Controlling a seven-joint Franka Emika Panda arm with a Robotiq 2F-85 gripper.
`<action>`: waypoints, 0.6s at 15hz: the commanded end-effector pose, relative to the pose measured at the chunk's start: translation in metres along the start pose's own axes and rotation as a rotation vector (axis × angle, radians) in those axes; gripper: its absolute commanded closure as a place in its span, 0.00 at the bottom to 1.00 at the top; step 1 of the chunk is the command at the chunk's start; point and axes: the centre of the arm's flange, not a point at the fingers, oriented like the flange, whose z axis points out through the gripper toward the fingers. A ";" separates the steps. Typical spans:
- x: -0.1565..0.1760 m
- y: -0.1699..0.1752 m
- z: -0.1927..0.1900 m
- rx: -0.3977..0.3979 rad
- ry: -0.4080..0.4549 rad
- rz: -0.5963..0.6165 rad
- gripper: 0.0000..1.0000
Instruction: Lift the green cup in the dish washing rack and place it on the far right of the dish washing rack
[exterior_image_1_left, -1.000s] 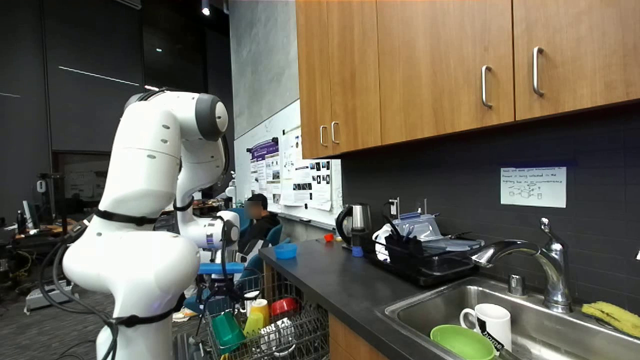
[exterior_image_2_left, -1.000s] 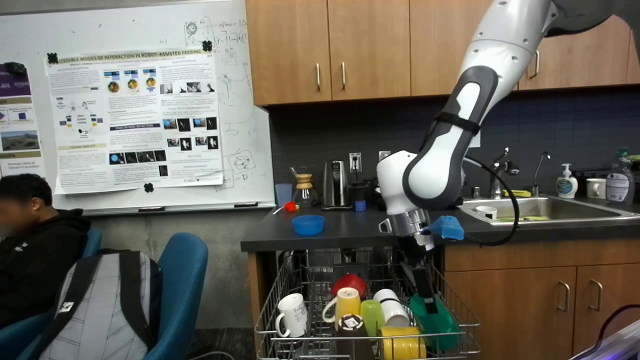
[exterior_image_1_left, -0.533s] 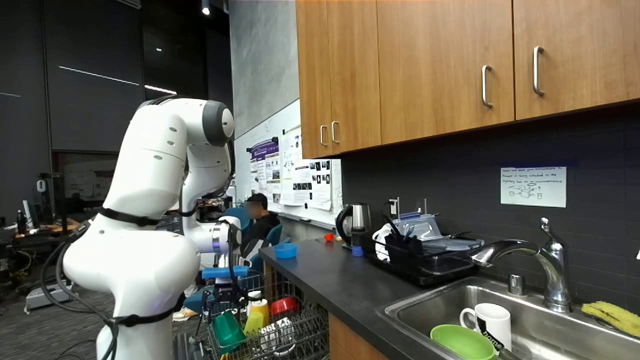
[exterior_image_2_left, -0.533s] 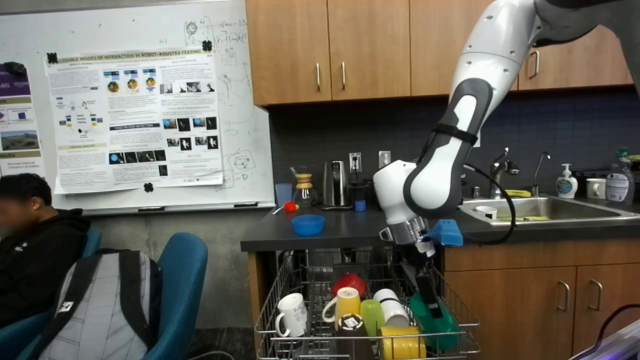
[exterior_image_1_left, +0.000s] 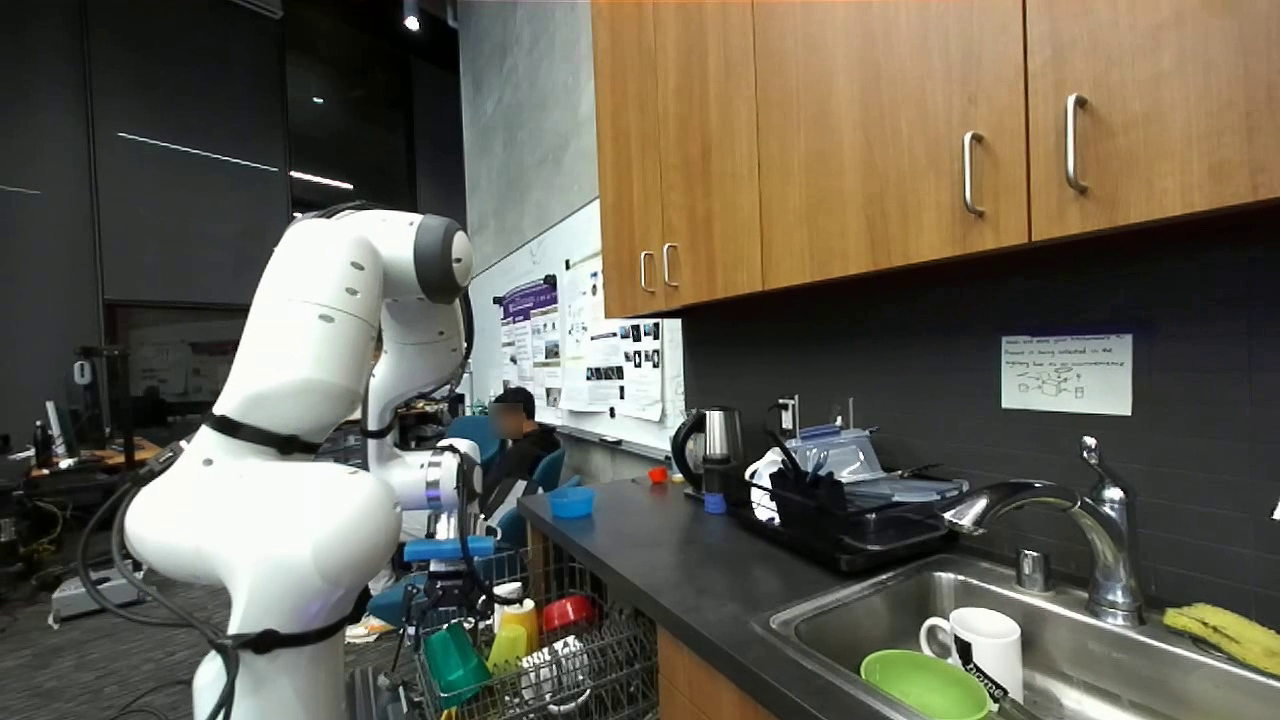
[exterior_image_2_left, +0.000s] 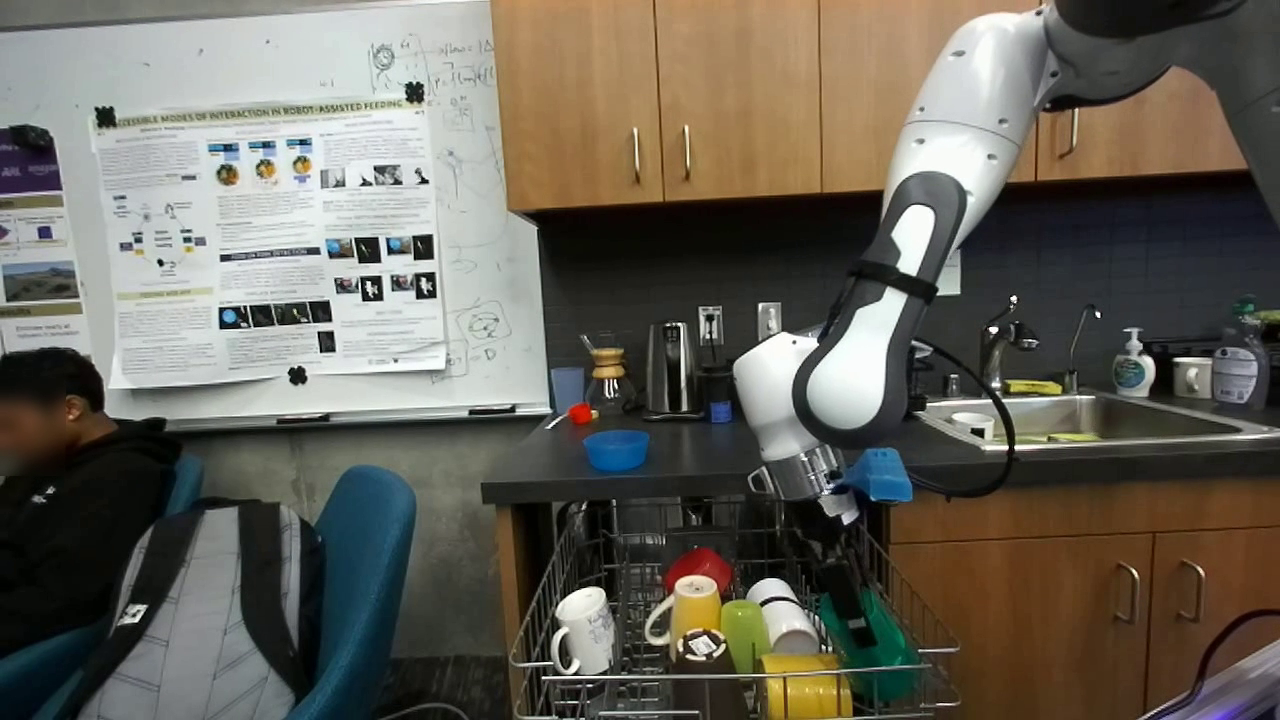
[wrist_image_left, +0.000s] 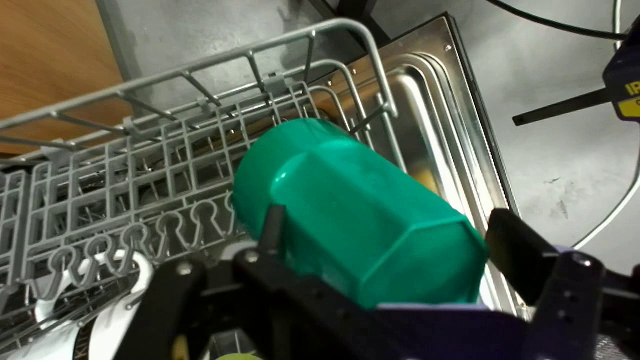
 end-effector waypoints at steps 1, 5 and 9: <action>0.014 0.000 -0.001 -0.020 -0.021 -0.005 0.00; 0.017 0.004 -0.003 -0.021 -0.027 0.000 0.37; 0.010 0.006 -0.007 -0.019 -0.026 0.017 0.40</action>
